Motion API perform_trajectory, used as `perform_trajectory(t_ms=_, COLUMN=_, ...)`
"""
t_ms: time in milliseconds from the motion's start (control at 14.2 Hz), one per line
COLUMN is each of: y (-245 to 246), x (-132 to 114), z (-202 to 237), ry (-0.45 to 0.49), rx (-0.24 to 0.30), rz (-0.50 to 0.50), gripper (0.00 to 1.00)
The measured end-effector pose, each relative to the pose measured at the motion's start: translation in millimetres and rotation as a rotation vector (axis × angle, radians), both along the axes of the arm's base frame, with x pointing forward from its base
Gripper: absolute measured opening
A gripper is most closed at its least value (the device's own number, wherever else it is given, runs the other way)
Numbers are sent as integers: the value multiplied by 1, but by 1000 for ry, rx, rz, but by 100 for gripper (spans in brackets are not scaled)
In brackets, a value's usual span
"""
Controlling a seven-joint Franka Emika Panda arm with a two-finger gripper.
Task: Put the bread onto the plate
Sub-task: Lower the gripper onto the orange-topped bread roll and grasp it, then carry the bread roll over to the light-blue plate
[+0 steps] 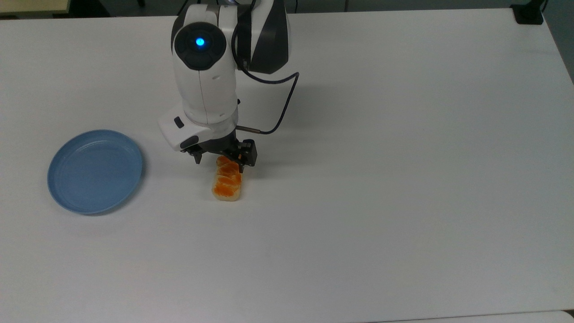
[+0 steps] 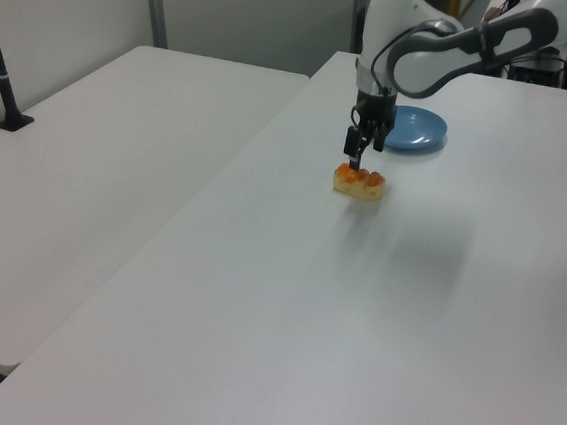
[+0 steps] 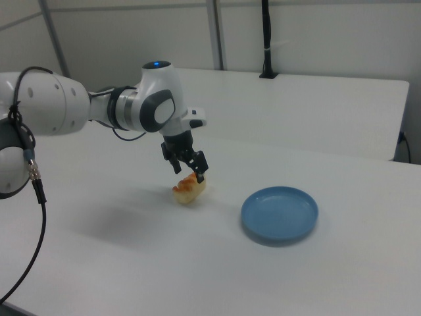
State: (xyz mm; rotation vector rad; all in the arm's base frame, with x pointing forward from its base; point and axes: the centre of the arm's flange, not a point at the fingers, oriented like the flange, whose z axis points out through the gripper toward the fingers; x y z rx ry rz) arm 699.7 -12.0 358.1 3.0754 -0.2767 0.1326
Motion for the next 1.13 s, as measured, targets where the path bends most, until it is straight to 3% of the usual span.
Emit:
perform_trajectory(t_ms=282, y=5, x=7, z=-38, ry=-7, rx=5, rz=-28, gripper=100)
perform_trajectory(t_ms=424, y=8, x=8, z=-46, ry=-9, rx=9, rz=-46, gripper=93)
perform_trajectory(t_ms=565, y=8, x=9, z=-47, ry=-8, rx=9, rz=-47, gripper=76)
perform_trajectory(t_ms=635, y=7, x=9, z=-46, ry=-10, rx=9, rz=-48, gripper=57)
perform_trajectory(t_ms=847, y=2, x=12, z=-38, ry=-25, rx=7, rz=-45, gripper=26)
perform_trajectory(t_ms=1129, y=-52, x=11, z=2, ry=-62, rx=-21, rz=11, gripper=27)
